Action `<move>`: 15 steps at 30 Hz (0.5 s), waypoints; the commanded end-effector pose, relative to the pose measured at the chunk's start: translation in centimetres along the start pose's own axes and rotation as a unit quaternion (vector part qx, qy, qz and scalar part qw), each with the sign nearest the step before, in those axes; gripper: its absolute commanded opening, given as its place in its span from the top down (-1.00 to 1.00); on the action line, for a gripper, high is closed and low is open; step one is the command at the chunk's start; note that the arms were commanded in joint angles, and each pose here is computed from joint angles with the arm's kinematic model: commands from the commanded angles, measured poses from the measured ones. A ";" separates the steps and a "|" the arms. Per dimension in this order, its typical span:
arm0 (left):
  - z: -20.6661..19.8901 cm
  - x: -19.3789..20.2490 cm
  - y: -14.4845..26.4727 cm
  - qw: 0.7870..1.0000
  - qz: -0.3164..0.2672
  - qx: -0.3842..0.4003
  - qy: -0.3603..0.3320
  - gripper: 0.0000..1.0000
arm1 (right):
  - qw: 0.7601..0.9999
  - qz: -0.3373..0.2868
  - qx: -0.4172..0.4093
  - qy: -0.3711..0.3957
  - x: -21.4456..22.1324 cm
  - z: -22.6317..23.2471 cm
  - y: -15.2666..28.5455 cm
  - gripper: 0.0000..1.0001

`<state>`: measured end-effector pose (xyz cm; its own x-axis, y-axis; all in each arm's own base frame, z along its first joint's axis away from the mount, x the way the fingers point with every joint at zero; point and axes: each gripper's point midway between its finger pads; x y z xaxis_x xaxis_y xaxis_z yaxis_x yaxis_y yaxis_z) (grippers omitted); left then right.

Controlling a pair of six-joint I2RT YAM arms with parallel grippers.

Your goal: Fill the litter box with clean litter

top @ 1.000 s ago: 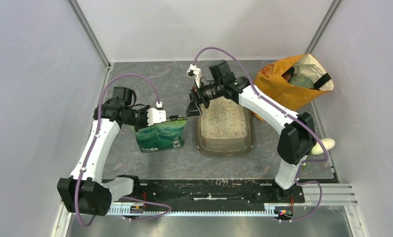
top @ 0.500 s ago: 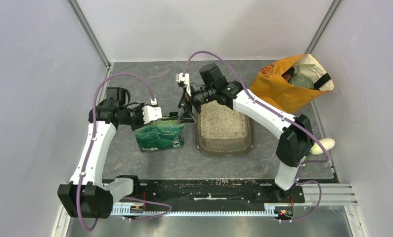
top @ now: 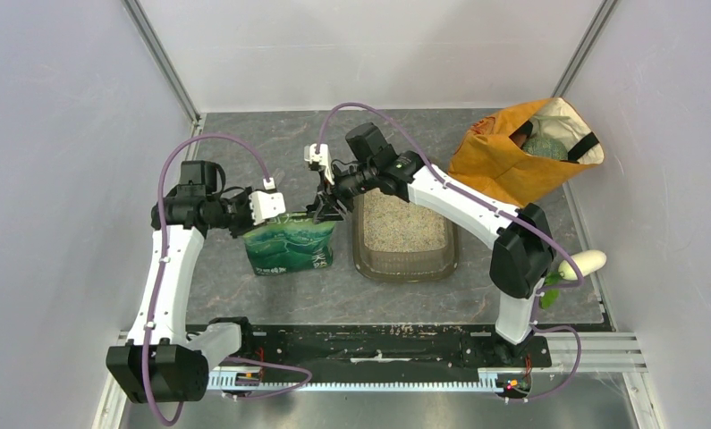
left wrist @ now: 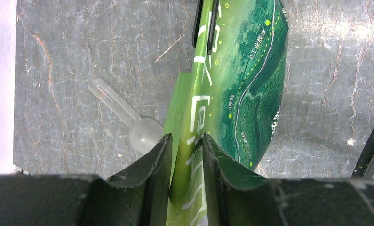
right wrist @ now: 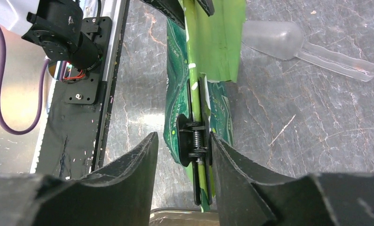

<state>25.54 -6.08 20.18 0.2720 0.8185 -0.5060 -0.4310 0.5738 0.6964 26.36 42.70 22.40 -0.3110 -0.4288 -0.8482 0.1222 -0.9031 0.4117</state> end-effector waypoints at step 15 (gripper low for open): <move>-0.3 -0.5 0.2 1.000 -0.016 0.006 -0.020 0.47 | 0.997 -0.053 0.034 0.035 -5.8 0.2 1.5 1.00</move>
<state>25.45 -5.99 20.13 0.2834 0.8185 -0.4997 -0.4269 0.5743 0.6986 27.54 43.02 23.51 -0.2998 -0.4138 -0.8596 0.0644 -0.9078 0.4145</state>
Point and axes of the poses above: each gripper's point midway between its finger pads, its own y axis back along the fingers, its own z axis along the line the jaws close on, x = y × z, and after that the axes turned 14 degrees about -y, right-handed
